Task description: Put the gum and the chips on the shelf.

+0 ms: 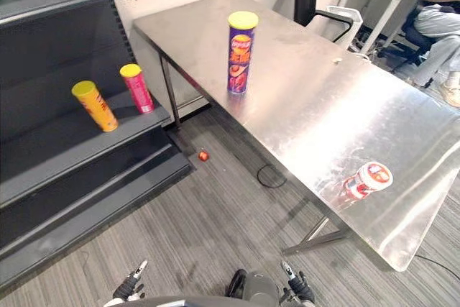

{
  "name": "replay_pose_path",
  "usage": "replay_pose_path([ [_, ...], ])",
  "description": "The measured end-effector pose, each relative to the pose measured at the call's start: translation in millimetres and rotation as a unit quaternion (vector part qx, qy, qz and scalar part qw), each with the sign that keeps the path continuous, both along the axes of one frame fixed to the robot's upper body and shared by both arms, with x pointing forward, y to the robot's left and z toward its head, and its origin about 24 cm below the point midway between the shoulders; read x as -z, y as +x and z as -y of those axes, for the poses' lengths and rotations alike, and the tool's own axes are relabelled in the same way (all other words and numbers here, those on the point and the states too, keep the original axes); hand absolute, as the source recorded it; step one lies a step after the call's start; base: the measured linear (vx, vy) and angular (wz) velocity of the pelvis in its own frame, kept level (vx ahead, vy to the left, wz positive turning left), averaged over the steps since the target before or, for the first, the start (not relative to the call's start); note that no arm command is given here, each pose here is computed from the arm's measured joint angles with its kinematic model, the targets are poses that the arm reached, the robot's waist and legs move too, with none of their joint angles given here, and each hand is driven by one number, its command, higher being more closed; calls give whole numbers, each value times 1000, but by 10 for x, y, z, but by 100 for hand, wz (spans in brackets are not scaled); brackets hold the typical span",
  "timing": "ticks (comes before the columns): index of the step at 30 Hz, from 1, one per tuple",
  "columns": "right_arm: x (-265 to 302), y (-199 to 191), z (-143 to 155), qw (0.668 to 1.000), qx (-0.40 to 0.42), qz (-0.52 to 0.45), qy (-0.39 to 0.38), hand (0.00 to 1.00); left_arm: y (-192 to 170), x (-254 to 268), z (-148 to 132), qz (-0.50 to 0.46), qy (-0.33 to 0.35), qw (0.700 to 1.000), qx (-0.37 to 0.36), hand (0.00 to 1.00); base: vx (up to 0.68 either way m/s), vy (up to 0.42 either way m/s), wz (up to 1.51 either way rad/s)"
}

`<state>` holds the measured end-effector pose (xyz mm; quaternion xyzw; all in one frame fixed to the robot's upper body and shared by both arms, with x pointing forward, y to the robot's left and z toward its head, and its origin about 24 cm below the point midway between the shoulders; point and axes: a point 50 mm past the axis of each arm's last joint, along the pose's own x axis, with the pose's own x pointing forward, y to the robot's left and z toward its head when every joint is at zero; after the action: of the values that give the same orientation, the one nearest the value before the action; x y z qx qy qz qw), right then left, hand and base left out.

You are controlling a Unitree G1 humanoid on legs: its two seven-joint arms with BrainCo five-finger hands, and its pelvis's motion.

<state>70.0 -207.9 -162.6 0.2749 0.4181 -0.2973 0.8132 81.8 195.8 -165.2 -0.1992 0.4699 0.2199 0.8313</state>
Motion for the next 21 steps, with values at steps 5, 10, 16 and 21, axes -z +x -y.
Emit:
replay_pose_path([
  [5,-34,-11,172,1000,9,0,-16,0,-88,25,142,3,-26,998,-54,0,267,114,-127],
  [10,28,-163,93,999,35,-27,5,0,-85,2,41,17,-11,997,-69,0,243,248,-115],
  [16,90,-385,-63,995,68,-59,35,0,-159,-2,-117,6,7,997,-76,0,198,360,-77],
  [21,116,-491,-108,989,116,-71,50,0,-234,22,-138,-19,8,998,-55,0,97,205,-38],
])
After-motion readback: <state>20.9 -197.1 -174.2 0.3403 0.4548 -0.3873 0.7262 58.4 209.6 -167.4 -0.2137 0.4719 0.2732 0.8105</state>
